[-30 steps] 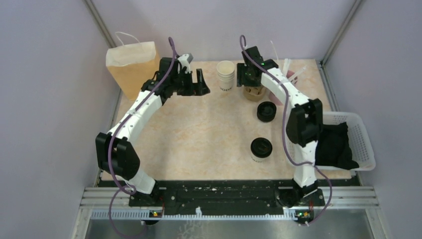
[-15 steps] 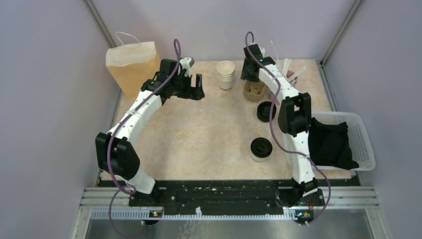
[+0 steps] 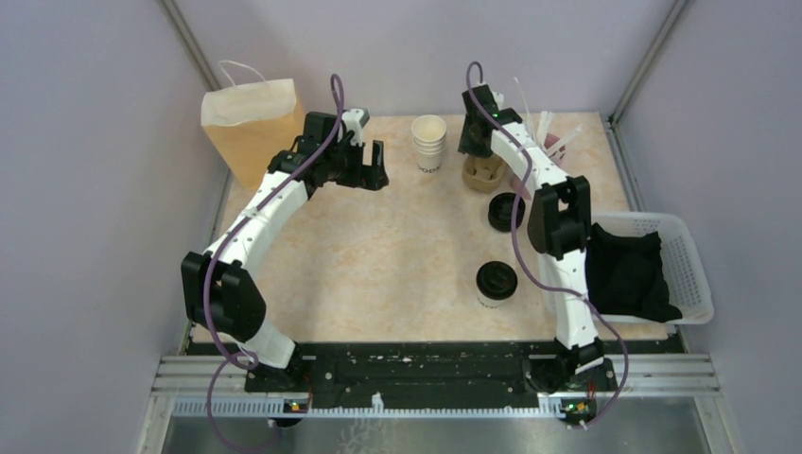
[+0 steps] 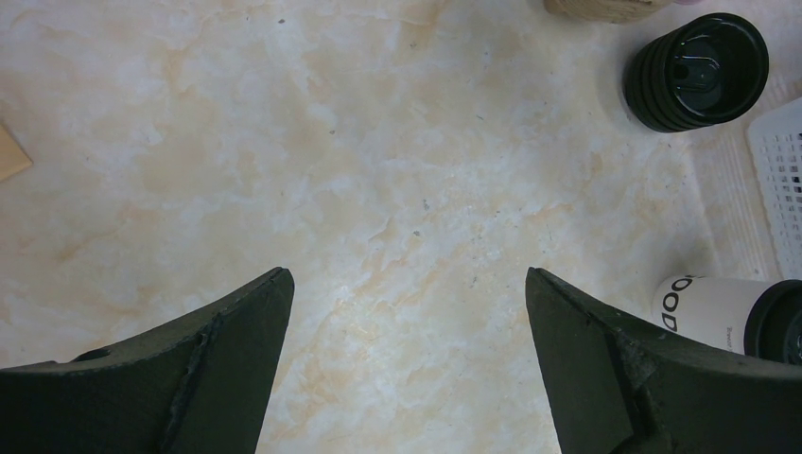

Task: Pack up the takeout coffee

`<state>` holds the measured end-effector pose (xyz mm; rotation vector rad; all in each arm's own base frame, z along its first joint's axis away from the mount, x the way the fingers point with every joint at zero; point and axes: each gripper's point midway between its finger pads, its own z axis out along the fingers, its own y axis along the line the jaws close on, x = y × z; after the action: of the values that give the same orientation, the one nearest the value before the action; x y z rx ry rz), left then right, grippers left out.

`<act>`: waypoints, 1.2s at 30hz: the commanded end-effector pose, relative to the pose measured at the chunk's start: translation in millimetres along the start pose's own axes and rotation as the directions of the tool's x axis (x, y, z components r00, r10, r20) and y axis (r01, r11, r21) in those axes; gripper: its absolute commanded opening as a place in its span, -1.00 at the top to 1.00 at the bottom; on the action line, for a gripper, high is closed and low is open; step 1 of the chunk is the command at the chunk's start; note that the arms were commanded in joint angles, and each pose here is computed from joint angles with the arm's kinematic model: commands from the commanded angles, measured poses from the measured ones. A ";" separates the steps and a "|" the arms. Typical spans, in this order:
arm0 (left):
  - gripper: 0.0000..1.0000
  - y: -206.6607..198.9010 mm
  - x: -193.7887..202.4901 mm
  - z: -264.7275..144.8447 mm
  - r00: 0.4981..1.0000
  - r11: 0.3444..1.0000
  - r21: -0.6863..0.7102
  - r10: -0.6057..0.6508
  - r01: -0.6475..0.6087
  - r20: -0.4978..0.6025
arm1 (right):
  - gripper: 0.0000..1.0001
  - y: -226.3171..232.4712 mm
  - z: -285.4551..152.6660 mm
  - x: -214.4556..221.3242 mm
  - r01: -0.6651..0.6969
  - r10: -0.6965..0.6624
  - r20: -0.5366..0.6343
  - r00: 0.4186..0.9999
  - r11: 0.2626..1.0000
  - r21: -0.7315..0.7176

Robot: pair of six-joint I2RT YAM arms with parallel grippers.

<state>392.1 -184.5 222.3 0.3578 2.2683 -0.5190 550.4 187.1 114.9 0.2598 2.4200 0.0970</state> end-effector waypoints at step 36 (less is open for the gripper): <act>-0.97 -15.3 -15.4 -0.7 0.999 0.998 0.070 -0.003 0.000 0.046 | 0.76 4.7 -46.6 -27.5 0.041 -0.038 0.063 0.997 0.999 -0.036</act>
<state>389.2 -189.6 223.6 0.3656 2.2677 -0.5596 542.2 183.6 106.4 0.2198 2.4652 0.0652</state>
